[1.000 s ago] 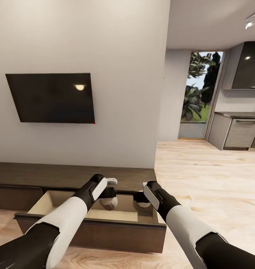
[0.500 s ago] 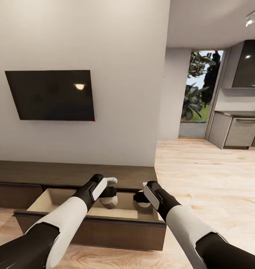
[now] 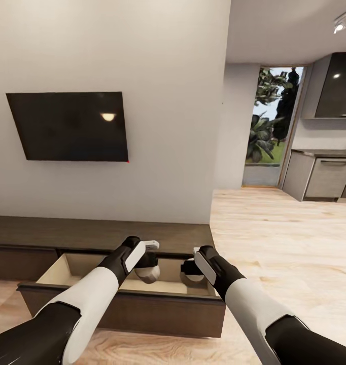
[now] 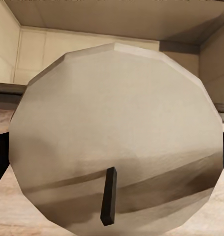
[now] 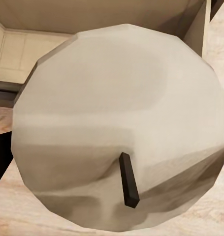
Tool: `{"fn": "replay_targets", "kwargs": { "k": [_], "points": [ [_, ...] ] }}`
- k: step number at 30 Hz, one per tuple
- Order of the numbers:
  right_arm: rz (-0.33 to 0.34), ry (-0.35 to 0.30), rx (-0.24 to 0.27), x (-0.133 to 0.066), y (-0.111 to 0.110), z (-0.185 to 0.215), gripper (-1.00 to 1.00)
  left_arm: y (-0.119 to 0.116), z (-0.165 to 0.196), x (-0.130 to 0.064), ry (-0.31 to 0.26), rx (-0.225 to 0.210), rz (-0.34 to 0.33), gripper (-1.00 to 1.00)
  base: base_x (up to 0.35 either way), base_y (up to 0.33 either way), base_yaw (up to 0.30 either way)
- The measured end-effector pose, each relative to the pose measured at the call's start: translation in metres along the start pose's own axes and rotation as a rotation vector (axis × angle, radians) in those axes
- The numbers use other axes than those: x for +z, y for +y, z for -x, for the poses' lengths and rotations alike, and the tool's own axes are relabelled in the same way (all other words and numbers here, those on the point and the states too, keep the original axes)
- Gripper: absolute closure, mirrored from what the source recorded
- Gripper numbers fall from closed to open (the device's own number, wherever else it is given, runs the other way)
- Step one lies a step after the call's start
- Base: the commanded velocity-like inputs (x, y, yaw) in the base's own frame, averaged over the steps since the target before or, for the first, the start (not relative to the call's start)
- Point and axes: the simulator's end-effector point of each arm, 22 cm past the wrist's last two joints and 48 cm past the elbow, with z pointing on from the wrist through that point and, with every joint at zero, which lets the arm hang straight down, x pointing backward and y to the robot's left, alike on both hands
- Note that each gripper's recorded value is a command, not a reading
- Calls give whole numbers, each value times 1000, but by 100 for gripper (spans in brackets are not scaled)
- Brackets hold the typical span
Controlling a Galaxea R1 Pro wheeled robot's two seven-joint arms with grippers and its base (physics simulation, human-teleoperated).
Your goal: Place each of the two pumpkins and all three candles from the living room inside a cabinet in the living room (use any cabinet), then make sure every cabinet is closed, and position the cauldron so it is next to a table in the living room.
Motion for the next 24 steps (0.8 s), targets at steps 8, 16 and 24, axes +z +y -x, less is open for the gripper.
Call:
{"fn": "replay_targets", "kwargs": {
  "k": [8,16,24],
  "points": [
    [0,0,0,0,0,0,100,-1,0,0,0,-1,-2,100,10,0,0],
    [0,-1,0,-1,0,0,100,-1,0,-1,0,-1,-3,100,277,0,0],
    [0,0,0,0,0,0,100,-1,0,-1,1,0,-3,100,312,0,0]
  ]
}}
